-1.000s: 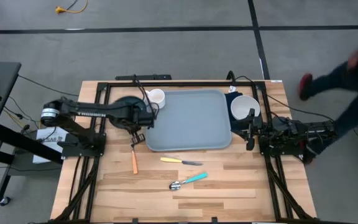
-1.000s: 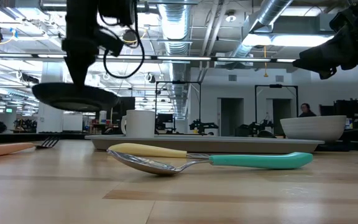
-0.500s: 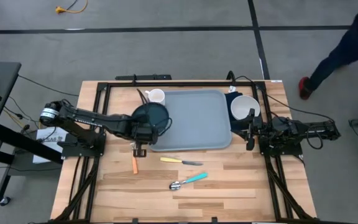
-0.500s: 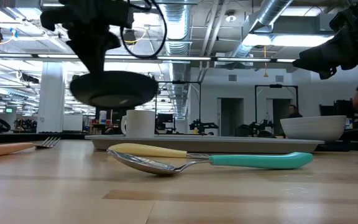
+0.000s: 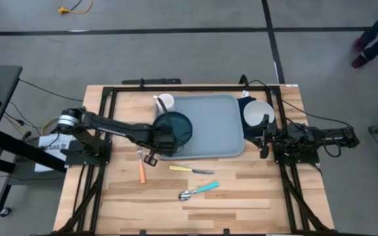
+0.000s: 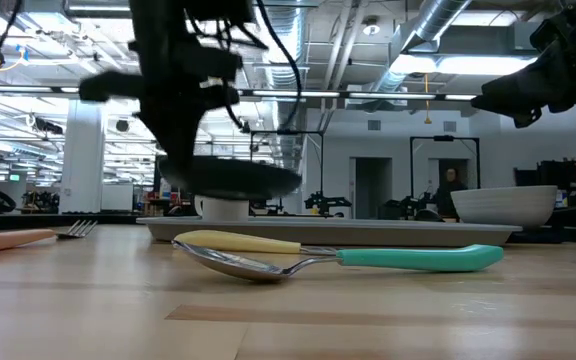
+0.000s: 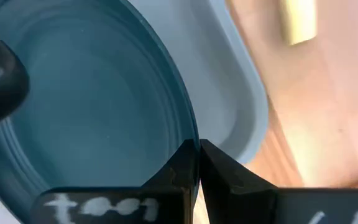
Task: Set up tray
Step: Put the black plate on the gray tray at the bottom of the white mug
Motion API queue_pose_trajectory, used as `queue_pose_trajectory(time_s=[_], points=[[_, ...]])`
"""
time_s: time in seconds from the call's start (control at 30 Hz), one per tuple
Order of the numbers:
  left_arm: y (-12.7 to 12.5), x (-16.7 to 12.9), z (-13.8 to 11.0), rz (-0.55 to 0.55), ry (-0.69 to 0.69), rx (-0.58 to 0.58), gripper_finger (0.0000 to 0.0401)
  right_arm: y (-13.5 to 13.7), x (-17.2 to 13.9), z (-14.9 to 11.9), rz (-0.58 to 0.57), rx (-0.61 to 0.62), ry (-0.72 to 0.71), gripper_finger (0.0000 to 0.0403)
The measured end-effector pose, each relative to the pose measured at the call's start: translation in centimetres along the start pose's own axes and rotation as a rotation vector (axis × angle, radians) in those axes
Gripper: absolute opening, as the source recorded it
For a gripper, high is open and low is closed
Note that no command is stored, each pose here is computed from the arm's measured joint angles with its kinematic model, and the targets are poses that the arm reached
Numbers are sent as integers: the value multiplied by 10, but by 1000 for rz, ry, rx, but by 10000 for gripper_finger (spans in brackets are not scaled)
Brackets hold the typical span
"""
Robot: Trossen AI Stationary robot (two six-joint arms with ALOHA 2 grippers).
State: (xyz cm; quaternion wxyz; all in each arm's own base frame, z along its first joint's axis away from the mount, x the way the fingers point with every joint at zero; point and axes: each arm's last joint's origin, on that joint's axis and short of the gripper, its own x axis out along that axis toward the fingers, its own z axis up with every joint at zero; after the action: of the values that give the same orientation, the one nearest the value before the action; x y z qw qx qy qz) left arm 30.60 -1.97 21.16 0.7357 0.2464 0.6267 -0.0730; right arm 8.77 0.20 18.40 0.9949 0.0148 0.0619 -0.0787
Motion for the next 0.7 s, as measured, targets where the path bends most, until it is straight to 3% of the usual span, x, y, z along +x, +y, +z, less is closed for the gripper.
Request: queue_pose_trajectory(time_s=[0.27, 0.7], points=[[6, 22, 20, 6, -37, 129, 0, 0, 0, 0, 1, -1, 1, 178], [12, 33, 8, -43, -21, 75, 0, 0, 0, -1, 0, -3, 10, 178]])
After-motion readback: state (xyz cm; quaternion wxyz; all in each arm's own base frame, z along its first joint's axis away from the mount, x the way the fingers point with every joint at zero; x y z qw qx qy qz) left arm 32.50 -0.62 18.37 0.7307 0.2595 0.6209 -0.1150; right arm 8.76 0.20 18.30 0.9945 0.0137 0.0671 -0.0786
